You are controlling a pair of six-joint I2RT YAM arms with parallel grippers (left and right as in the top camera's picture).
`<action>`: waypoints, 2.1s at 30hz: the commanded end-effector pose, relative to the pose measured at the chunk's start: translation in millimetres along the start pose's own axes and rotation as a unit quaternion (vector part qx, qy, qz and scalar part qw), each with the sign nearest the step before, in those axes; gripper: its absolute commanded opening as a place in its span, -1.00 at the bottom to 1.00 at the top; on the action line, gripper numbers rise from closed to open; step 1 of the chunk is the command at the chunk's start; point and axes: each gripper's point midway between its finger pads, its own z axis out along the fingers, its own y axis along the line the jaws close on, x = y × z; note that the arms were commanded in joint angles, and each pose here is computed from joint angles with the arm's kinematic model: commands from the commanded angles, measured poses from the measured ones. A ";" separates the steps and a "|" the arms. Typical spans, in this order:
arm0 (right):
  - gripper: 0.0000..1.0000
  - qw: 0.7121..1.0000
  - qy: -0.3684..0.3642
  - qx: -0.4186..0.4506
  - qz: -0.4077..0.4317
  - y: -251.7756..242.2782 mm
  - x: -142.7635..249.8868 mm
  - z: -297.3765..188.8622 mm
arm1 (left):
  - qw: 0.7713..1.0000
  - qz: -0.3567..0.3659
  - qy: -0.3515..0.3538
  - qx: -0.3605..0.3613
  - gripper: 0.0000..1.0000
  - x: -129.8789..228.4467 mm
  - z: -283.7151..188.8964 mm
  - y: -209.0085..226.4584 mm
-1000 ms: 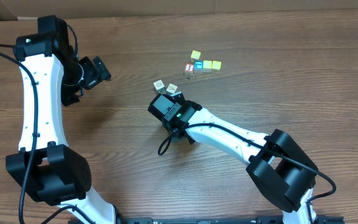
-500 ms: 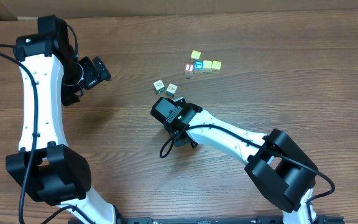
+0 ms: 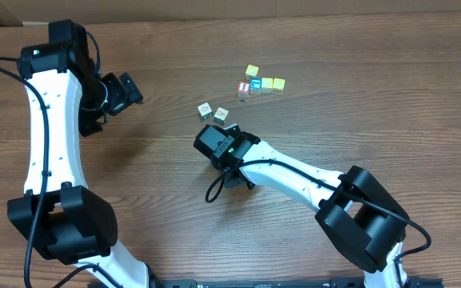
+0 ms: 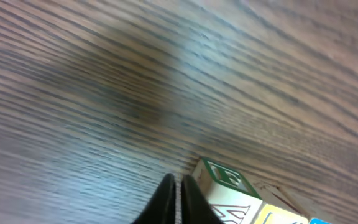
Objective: Flip 5 blocks
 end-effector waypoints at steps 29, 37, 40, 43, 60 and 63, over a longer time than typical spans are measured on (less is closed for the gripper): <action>0.19 0.974 -0.084 -0.140 -0.154 -10.8 -135.9 -7.9 | 1.000 -0.002 0.003 -0.005 1.00 -0.9 4.0 1.2; 0.19 0.973 -0.097 -0.141 -0.154 -5.1 -142.0 12.7 | 1.000 -0.002 0.003 -0.005 1.00 -0.9 4.0 1.1; 0.19 0.969 -0.114 -0.141 -0.166 -3.1 -147.7 15.3 | 1.000 -0.002 0.003 -0.005 1.00 -0.9 4.0 1.1; 0.19 0.964 -0.132 -0.140 -0.183 -1.0 -152.2 19.8 | 1.000 -0.002 0.003 -0.005 0.99 -0.9 4.0 1.2; 0.18 0.959 -0.149 -0.136 -0.199 0.6 -144.9 47.1 | 1.000 -0.002 0.003 -0.005 0.99 -1.0 4.0 1.2; 0.14 0.958 -0.153 -0.136 -0.198 1.0 -147.0 46.4 | 1.000 -0.002 0.003 -0.005 0.99 -0.9 4.0 1.2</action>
